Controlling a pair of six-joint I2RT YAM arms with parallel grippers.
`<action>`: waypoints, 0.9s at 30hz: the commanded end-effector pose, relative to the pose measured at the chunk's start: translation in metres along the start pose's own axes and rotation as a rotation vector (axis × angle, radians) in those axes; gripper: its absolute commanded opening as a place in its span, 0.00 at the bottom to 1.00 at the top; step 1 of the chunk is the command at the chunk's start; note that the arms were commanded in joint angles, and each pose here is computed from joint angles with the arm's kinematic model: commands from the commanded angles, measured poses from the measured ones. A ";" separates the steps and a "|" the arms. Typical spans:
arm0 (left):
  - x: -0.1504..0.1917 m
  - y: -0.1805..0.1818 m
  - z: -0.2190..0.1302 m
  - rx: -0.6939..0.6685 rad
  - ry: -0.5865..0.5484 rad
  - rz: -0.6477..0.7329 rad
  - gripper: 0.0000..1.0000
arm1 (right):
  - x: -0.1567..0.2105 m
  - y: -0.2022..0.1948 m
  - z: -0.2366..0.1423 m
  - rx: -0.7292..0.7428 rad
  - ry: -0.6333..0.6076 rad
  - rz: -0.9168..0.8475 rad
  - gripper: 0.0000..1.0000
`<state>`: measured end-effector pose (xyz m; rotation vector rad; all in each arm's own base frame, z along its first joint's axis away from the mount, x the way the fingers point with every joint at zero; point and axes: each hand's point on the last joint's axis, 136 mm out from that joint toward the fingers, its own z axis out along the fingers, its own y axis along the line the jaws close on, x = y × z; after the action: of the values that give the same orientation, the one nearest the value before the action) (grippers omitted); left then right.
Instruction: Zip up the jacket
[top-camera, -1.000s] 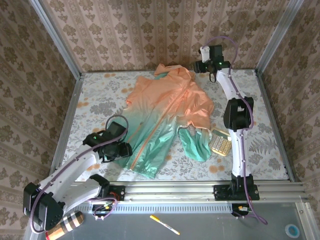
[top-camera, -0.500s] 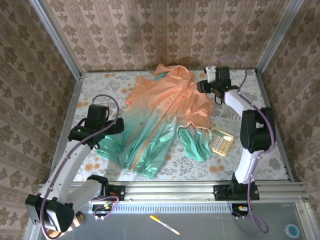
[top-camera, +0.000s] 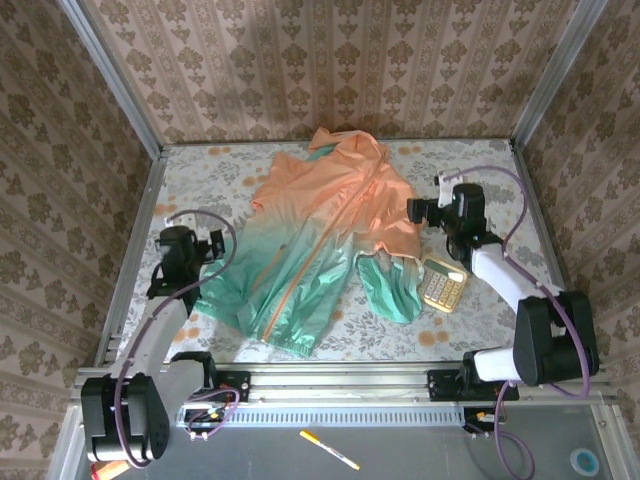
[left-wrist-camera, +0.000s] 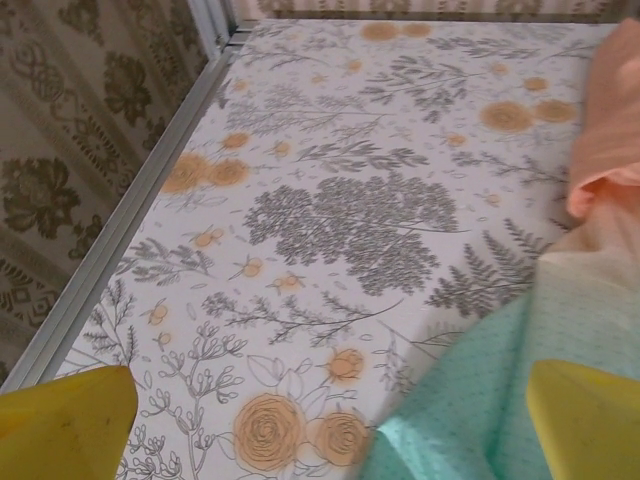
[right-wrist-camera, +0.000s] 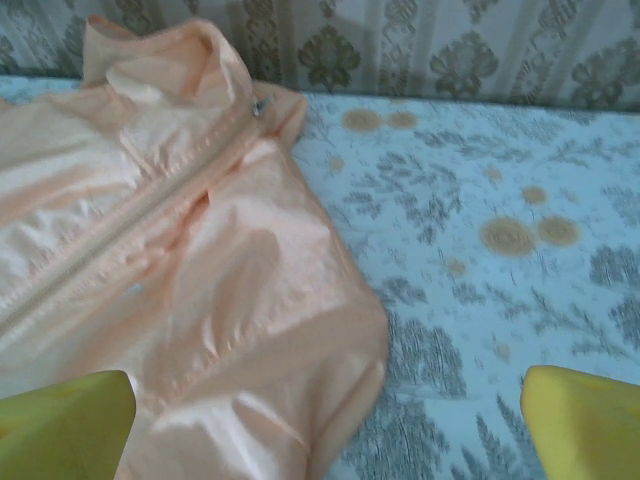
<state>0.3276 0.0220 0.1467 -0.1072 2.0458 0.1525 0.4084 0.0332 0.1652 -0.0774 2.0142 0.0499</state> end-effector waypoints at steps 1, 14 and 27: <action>-0.032 -0.003 0.003 0.026 -0.164 0.014 1.00 | -0.011 -0.012 -0.015 0.081 -0.168 -0.010 1.00; -0.002 -0.021 0.030 0.108 -0.168 0.108 1.00 | 0.039 -0.040 -0.015 0.206 -0.181 0.041 1.00; 0.001 -0.035 0.063 0.164 -0.210 0.086 1.00 | 0.065 -0.033 0.016 0.158 -0.116 0.024 1.00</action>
<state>0.3749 -0.0003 0.0988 0.0812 1.9219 0.0705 0.3836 -0.0014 0.0866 0.0445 1.9442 -0.0993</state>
